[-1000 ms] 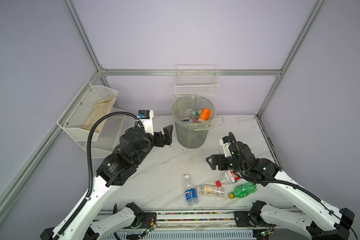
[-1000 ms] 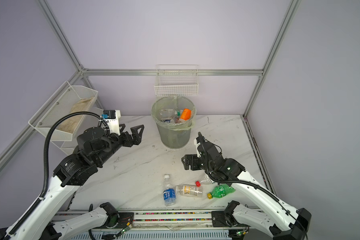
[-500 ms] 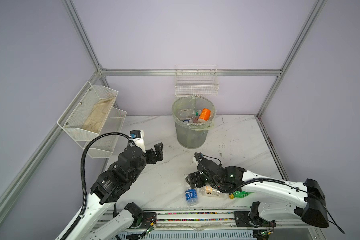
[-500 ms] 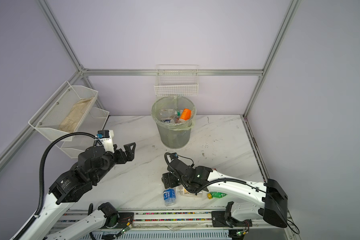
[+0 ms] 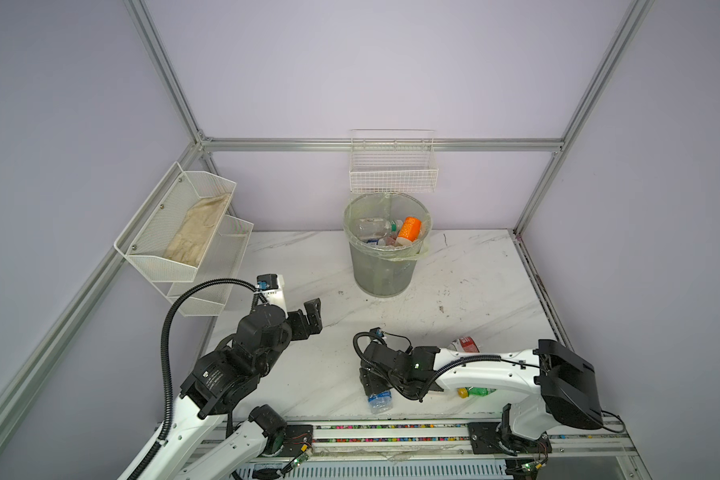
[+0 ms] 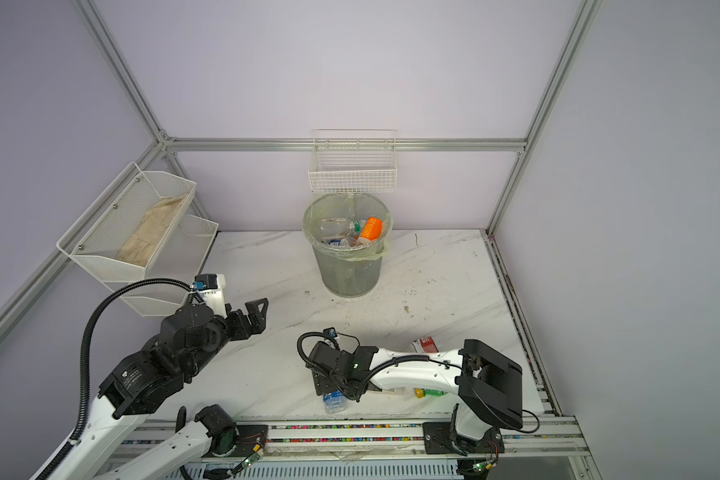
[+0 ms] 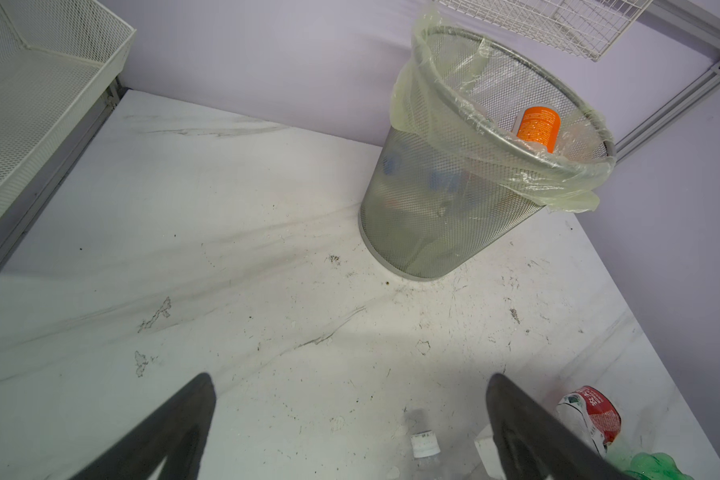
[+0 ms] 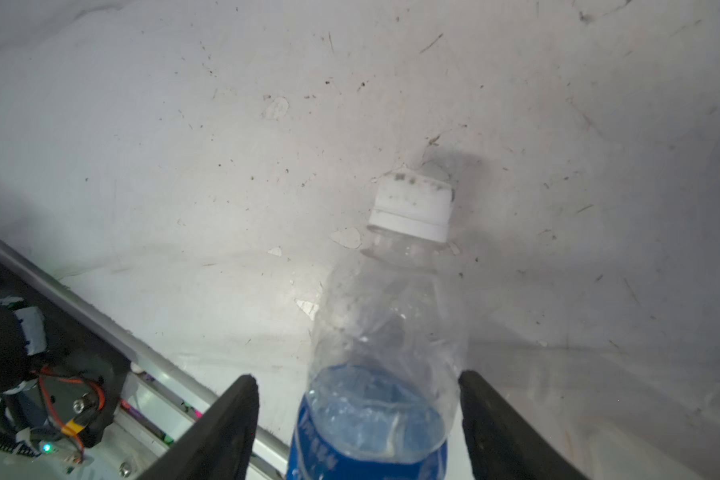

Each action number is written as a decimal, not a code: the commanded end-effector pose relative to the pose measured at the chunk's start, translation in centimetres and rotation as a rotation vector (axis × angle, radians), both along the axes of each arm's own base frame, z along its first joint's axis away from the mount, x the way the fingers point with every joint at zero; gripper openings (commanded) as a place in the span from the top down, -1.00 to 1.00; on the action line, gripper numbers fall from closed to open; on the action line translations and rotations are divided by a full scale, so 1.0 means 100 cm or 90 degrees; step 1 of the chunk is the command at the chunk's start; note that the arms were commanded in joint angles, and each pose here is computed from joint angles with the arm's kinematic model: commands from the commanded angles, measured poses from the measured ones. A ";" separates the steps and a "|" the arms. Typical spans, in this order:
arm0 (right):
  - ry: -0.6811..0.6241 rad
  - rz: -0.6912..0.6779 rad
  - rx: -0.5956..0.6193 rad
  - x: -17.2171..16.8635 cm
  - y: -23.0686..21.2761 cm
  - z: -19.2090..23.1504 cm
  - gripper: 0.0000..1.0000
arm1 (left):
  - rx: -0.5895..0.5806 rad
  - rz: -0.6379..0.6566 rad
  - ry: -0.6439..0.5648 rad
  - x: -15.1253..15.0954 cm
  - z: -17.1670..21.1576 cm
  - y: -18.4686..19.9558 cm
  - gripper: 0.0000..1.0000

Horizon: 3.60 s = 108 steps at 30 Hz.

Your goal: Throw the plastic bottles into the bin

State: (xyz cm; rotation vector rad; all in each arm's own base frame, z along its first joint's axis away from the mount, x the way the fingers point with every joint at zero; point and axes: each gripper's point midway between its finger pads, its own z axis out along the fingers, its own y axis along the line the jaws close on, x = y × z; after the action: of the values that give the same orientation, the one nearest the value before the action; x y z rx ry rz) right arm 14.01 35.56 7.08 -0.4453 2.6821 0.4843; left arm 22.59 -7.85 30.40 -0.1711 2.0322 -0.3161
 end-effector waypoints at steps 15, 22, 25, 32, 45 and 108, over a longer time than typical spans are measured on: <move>-0.010 -0.074 -0.072 0.014 0.003 -0.043 -0.28 | -0.003 0.019 0.018 -0.014 -0.018 0.013 -1.00; -0.033 -0.069 -0.030 0.023 0.024 -0.021 0.14 | -0.003 0.024 0.012 -0.017 -0.015 0.017 -1.00; -0.076 -0.057 0.015 0.036 0.042 0.018 0.23 | -0.004 0.023 0.009 -0.018 -0.014 0.018 -1.00; -0.279 -0.037 0.130 0.084 0.069 0.205 0.27 | -0.015 -0.005 0.010 -0.022 -0.012 0.012 -1.00; -0.479 -0.138 0.209 0.292 0.011 0.375 0.31 | -0.126 -0.053 0.060 -0.043 -0.041 -0.005 -1.00; -0.261 -0.420 0.112 0.108 -0.243 0.194 -0.95 | 0.203 -0.761 0.078 -0.078 -0.106 -0.324 -1.00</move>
State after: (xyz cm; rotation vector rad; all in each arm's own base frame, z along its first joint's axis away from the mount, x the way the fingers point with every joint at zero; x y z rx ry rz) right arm 25.05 11.93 28.08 0.2761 2.1430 0.4019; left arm 14.68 -37.05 15.06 1.2601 2.2043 -0.5839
